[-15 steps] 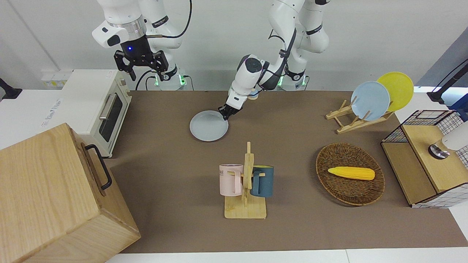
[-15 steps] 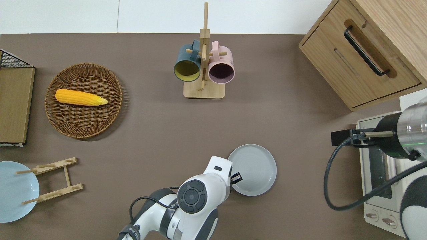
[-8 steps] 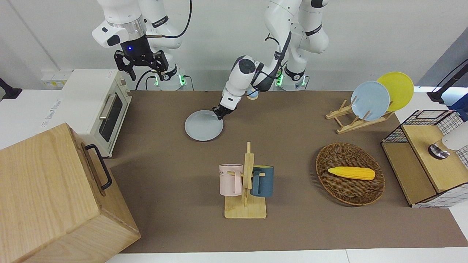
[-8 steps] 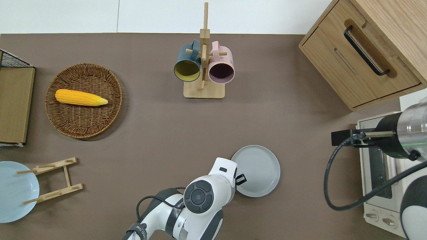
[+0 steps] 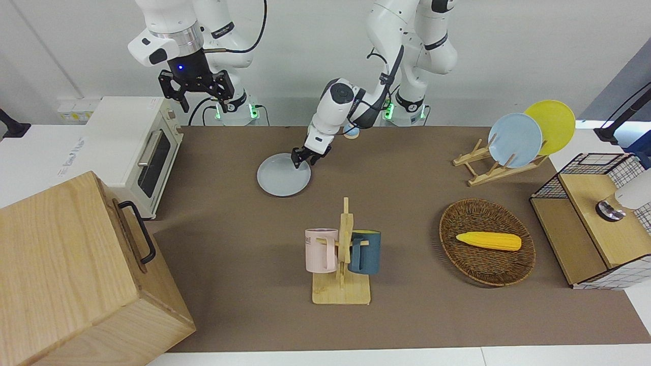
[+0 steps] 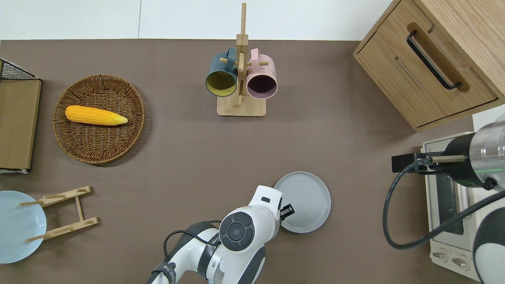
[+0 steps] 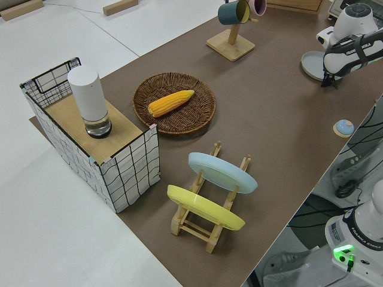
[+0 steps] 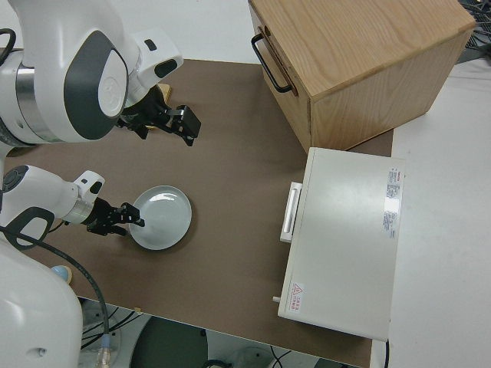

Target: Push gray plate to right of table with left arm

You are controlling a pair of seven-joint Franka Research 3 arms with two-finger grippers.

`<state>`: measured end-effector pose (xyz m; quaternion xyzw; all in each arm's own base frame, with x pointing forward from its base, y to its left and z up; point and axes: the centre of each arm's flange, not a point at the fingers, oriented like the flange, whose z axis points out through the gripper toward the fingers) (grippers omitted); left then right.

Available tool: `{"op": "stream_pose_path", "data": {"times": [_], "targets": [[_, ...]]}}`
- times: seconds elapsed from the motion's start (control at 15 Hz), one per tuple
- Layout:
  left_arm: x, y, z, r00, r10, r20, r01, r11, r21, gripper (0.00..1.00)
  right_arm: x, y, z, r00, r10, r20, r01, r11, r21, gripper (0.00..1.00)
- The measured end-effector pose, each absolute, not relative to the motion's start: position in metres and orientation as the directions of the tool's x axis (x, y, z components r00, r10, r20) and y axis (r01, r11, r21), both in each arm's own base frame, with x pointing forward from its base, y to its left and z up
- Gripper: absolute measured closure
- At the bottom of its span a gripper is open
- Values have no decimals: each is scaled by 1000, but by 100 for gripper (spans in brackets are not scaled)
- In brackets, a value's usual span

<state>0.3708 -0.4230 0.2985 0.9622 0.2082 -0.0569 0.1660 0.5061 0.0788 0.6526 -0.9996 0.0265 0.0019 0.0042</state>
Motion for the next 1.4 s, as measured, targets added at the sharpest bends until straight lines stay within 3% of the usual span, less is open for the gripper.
{"op": "stream_pose_path", "data": {"times": [0.07,0.13,0.53,0.87,1.4], "targets": [[372,-422,303,906,382,-181,421,-857,296,4,506,79,653,999,-53,-4,-53,-999,-8,0],[374,-419,309,905,384,-186,424,-857,293,1,506,79,653,999,-53,-4,-53,-999,-8,0],[411,-359,363,900,358,-248,415,-879,234,1,506,79,653,999,-53,-4,-53,-999,-8,0],[474,-277,428,946,233,-227,273,-948,164,0,506,79,653,999,-53,-4,-53,-999,-8,0],[535,-165,472,979,139,-149,168,-965,201,0,506,79,653,999,-53,-4,-53,-999,-8,0]]}}
